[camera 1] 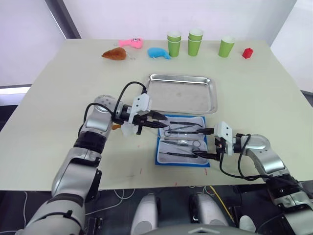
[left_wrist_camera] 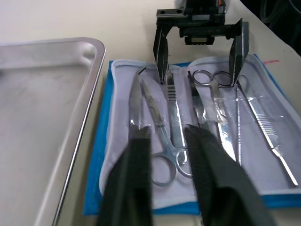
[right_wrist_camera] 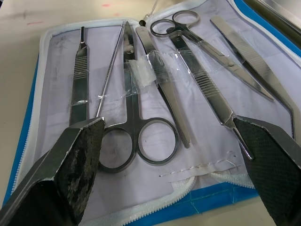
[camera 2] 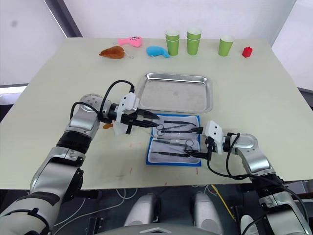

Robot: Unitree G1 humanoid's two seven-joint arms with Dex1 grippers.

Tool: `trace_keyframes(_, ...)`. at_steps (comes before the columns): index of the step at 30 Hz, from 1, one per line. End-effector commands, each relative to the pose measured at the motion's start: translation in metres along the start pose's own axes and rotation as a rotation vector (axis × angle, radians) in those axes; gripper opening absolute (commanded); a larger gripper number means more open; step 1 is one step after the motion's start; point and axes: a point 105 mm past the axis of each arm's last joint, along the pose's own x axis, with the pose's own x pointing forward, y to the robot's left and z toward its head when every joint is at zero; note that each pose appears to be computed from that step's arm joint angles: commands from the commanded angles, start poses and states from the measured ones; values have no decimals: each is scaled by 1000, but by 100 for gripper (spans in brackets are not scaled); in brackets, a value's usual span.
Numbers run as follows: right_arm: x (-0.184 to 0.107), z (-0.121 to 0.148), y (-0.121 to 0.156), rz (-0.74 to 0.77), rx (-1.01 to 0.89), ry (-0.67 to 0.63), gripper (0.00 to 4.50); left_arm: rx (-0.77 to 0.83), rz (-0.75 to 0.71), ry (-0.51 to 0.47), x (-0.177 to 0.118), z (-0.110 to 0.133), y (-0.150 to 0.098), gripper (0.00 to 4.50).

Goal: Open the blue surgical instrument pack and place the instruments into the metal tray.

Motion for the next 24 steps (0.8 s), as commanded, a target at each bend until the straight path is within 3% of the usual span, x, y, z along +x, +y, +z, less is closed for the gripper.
trace_keyframes(1,-1,-28,7,-4,82,97,450,25,18,20,4,-4,6,120)
trace_keyframes(16,-2,-30,9,-6,89,101,450,-14,136,57,23,-28,21,120)
trace_keyframes(24,-1,-30,10,-7,88,101,450,-27,51,9,36,-24,11,120)
